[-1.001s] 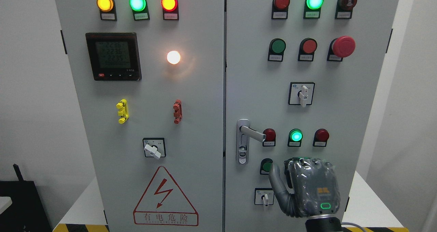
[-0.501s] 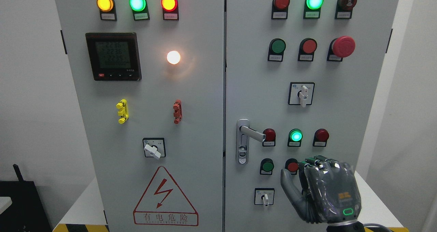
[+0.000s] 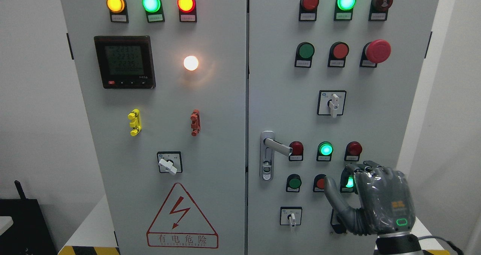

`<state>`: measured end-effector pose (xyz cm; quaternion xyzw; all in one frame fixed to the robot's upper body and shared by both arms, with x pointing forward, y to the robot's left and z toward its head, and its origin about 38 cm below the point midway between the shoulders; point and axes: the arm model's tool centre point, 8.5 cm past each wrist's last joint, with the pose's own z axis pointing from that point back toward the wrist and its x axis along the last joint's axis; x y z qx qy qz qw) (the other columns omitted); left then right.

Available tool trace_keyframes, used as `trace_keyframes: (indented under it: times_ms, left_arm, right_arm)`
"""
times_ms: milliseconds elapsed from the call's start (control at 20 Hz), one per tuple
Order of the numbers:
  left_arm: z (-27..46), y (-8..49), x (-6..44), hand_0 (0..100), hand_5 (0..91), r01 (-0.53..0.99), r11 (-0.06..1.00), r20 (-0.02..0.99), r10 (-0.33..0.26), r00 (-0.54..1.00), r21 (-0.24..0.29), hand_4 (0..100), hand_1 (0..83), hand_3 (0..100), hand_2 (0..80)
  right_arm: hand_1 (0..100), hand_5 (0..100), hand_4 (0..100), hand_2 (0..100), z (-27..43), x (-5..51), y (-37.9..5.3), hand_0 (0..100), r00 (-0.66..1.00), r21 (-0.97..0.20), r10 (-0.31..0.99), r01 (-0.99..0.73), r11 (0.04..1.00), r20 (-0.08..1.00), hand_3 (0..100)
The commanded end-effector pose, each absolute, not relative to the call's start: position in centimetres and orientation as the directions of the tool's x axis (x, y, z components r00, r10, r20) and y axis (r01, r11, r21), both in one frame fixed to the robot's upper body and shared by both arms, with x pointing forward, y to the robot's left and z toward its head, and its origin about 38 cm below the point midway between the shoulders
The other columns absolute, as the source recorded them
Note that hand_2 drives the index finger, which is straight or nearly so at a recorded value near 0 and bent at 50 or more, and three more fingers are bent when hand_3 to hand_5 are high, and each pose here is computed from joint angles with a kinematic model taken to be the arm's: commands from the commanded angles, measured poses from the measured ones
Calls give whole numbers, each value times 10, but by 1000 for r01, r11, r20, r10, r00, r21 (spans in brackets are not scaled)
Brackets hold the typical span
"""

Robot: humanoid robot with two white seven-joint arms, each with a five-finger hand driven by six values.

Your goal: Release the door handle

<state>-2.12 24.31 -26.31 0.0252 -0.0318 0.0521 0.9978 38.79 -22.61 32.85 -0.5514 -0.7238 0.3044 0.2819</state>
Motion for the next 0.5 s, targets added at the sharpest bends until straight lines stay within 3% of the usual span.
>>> trace_keyframes:
  times_ms: [0,451]
  left_arm:
    - [-264,242,-11,120,0,-105,994,96,101,990,42,0,389,0,0]
    - [-264,242,-11,120,0,-107,993,96,102,990,42,0,389,0,0]
  right_arm:
    - [0,896,794,381,324,385,-228,505,-296,-805,953,580,127,-63,863]
    - [0,947,837,355,340,364,-224,466,-392,-760,909,632,154,-142,896]
